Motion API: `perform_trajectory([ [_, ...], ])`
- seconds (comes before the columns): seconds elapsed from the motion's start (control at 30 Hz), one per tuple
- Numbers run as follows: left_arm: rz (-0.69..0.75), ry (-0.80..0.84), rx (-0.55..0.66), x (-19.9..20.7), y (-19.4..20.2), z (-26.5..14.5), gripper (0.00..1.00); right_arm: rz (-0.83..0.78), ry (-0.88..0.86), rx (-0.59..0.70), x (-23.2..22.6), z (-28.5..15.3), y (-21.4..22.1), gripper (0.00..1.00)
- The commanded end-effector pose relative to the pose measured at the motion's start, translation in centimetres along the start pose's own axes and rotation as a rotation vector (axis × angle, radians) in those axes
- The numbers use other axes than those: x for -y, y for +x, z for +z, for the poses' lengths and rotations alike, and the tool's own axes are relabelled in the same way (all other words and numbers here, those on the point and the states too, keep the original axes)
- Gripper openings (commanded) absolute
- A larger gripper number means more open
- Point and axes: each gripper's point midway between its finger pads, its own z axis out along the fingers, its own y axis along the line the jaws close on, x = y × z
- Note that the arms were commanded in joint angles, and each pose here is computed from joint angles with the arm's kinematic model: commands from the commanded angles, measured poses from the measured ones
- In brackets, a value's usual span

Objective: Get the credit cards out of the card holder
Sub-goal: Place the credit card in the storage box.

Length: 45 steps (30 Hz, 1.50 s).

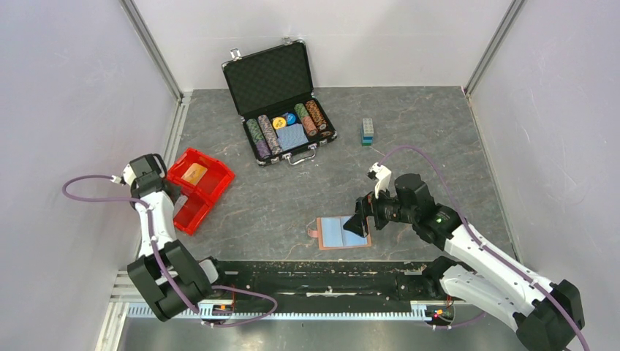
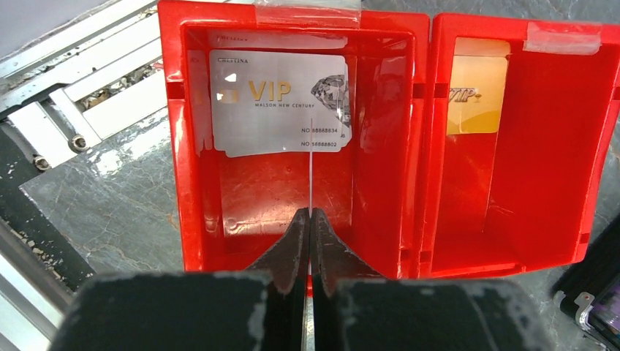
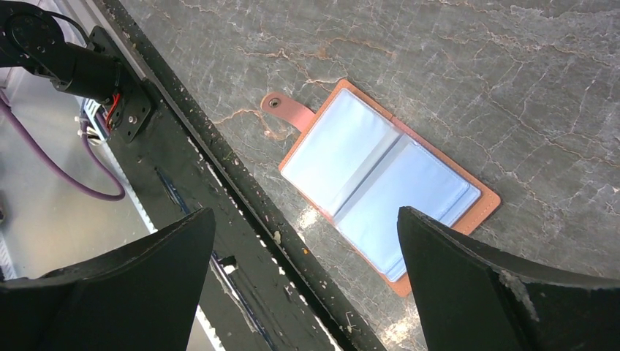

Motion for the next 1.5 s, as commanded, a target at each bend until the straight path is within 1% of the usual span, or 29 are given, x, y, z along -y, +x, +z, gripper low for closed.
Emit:
perform_trajectory([
  [0.0, 0.041, 0.077, 0.047, 1.4, -2.2, 0.0, 0.02, -0.029, -0.037, 0.092, -1.4, -0.8, -3.1, 0.98],
  [0.07, 0.041, 0.093, 0.055, 1.8, -2.6, 0.1, 0.02, -0.033, -0.036, 0.100, -1.4, -0.9, -3.2, 0.98],
  [0.3, 0.059, 0.053, 0.036, 1.3, -2.8, 1.2, 0.02, -0.037, -0.036, 0.108, -1.5, -0.9, -3.6, 0.98],
  [0.5, 0.086, 0.063, 0.045, 2.0, -3.8, 1.8, 0.05, -0.045, -0.032, 0.110, -1.4, -0.7, -3.9, 0.98],
  [0.77, 0.102, 0.105, -0.015, 3.2, -3.1, 3.1, 0.04, -0.028, -0.034, 0.101, -1.1, -0.2, -3.4, 0.98],
  [1.07, 0.138, 0.076, 0.004, 2.8, -4.0, 3.3, 0.07, -0.018, -0.033, 0.094, -1.0, 0.1, -3.3, 0.98],
  [1.2, 0.145, 0.060, -0.015, 2.5, -3.6, 3.6, 0.07, -0.013, -0.034, 0.092, -1.0, 0.2, -3.2, 0.98],
  [1.33, 0.151, 0.086, -0.006, 3.1, -3.9, 3.5, 0.07, -0.005, -0.037, 0.092, -1.0, 0.3, -3.2, 0.98],
  [1.47, 0.157, 0.047, -0.016, 2.2, -3.5, 3.7, 0.07, -0.006, -0.041, 0.095, -1.1, 0.3, -3.3, 0.98],
])
